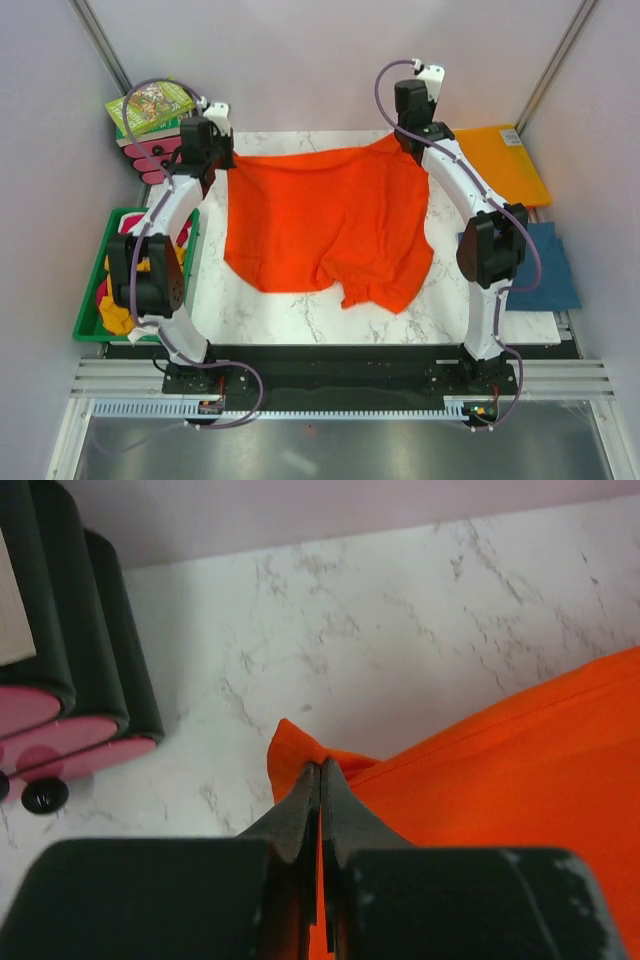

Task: Fold and stack the t-shirts
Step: Fold the tshirt

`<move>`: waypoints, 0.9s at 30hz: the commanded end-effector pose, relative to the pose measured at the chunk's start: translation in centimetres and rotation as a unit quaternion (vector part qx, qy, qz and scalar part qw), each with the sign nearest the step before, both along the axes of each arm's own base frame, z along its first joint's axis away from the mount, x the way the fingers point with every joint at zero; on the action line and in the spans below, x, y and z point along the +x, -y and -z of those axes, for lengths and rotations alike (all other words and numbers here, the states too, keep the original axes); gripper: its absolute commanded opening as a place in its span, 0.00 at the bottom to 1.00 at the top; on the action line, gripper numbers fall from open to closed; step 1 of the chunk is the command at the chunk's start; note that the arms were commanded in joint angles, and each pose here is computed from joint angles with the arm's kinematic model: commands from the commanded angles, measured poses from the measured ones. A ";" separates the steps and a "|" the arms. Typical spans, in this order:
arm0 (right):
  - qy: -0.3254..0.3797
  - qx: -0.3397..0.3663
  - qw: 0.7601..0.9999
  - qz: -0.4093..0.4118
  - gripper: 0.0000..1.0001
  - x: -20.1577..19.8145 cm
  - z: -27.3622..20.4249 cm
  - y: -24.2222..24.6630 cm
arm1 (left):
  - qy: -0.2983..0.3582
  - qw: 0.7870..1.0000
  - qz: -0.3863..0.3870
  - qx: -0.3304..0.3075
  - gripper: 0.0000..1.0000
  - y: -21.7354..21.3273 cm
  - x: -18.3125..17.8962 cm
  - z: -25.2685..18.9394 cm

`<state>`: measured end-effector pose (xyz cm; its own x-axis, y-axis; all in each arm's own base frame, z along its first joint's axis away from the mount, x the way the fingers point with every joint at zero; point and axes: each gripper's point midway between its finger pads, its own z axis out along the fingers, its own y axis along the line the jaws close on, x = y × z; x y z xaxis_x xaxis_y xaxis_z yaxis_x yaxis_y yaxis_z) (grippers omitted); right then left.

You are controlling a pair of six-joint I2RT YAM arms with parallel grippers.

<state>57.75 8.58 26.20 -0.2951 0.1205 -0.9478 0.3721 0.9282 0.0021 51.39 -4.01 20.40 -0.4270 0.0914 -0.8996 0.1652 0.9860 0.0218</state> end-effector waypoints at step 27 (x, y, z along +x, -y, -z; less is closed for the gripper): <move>-0.014 0.025 0.999 0.027 0.00 -7.0 3.6 2.8 | 0.012 0.994 -0.096 0.060 0.02 -4.4 2.7 -1.1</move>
<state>51.81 6.56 12.80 -0.5350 0.0984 -0.8391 0.3828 0.9136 -0.1369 55.34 -0.46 16.71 -0.4850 0.1275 -0.8652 0.0068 0.9898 0.1420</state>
